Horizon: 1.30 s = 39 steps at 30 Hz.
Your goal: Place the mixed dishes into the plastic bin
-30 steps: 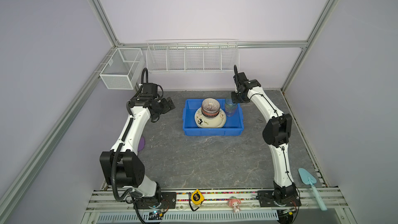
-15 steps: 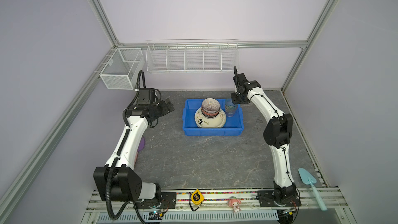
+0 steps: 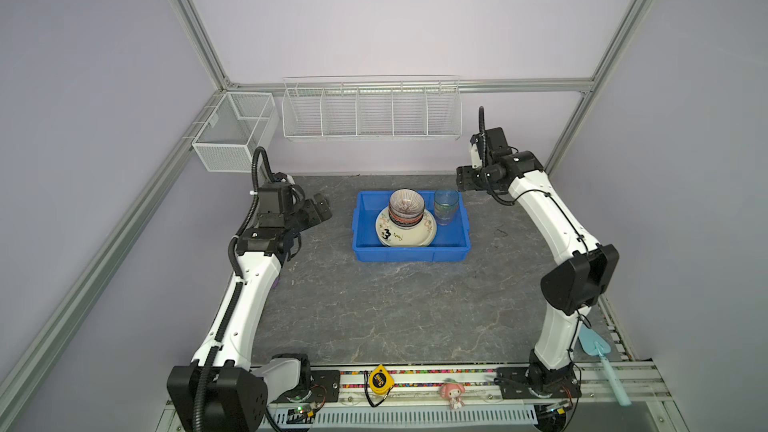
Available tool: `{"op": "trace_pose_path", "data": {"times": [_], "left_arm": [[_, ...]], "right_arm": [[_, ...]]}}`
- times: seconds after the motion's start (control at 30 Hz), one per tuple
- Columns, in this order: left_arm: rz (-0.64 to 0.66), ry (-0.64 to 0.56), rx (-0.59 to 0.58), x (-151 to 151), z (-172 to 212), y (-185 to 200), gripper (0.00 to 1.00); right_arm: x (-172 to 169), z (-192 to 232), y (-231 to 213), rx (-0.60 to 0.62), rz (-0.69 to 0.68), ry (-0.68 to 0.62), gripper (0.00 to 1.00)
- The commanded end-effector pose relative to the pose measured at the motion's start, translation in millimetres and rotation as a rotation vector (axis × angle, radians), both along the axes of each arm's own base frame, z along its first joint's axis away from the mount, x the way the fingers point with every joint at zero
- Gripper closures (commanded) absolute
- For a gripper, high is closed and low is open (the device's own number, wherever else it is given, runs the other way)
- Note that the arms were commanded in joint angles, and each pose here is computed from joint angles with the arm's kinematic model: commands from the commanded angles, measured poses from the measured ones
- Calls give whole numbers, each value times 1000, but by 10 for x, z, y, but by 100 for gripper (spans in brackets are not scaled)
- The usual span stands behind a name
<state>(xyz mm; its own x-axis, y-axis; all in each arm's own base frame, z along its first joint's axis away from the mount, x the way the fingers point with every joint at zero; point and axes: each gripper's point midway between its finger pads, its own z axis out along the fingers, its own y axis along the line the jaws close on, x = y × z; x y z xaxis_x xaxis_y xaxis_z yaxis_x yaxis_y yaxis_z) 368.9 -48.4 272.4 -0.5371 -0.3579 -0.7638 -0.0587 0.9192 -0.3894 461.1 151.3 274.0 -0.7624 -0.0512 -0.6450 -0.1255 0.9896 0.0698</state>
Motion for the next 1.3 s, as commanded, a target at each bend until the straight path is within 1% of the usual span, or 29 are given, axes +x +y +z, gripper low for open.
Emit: {"op": "trace_pose_path", "data": {"times": [0.0,0.03,0.07,0.13,0.3,0.4,0.47,0.5,0.57,0.6,0.67,0.77,0.8,0.83,0.9,0.97,1.0,1.1,1.17,1.27], "left_arm": [[-5,-246,56,44,230,54,1],[3,-321,54,16,276,69,1],[33,-360,51,-16,269,116,2],[54,-385,94,-33,239,177,2],[105,-325,263,52,-65,365,2],[163,-316,323,127,-314,490,2],[175,-316,358,144,-475,530,1],[186,-323,377,140,-553,557,1],[228,-341,413,125,-684,642,1],[243,-339,440,115,-761,680,1],[298,-318,471,95,-897,787,1],[323,-299,484,86,-1085,836,1],[306,-292,482,88,-1155,813,1],[303,-291,481,88,-1206,809,1],[318,-309,489,96,-1237,829,2],[300,-267,480,134,-1273,811,2],[284,-265,486,165,-1280,791,2],[268,-255,473,224,-1301,760,2],[255,-294,457,239,-1325,728,2],[254,-302,456,259,-1466,722,2]], "right_arm": [[-163,163,-153,30,-11,-61,9],[-229,176,-229,32,-24,-75,12],[-296,174,-289,34,-31,-88,12],[-419,156,-419,26,-47,-104,12],[-664,-84,-780,-35,-133,-124,12],[-717,-279,-896,-55,-148,-116,12],[-735,-412,-1014,-100,-184,-111,12],[-739,-487,-1034,-102,-187,-109,12],[-741,-633,-999,-96,-142,-94,12],[-734,-711,-1118,-94,-169,-74,11],[-724,-850,-1164,-66,-174,-50,12],[-689,-1033,-1191,79,-173,-25,12],[-662,-1083,-1123,125,-96,-39,11],[-631,-1106,-1090,125,-21,-66,12],[-620,-1234,-1228,79,-72,-68,12],[-587,-1268,-1297,105,-94,-124,12],[-579,-1292,-1314,114,-90,-156,12],[-577,-1365,-1410,40,-88,-238,12],[-569,-1386,-1502,-9,-111,-300,12],[-562,-1441,-1544,-41,-109,-359,12]]}}
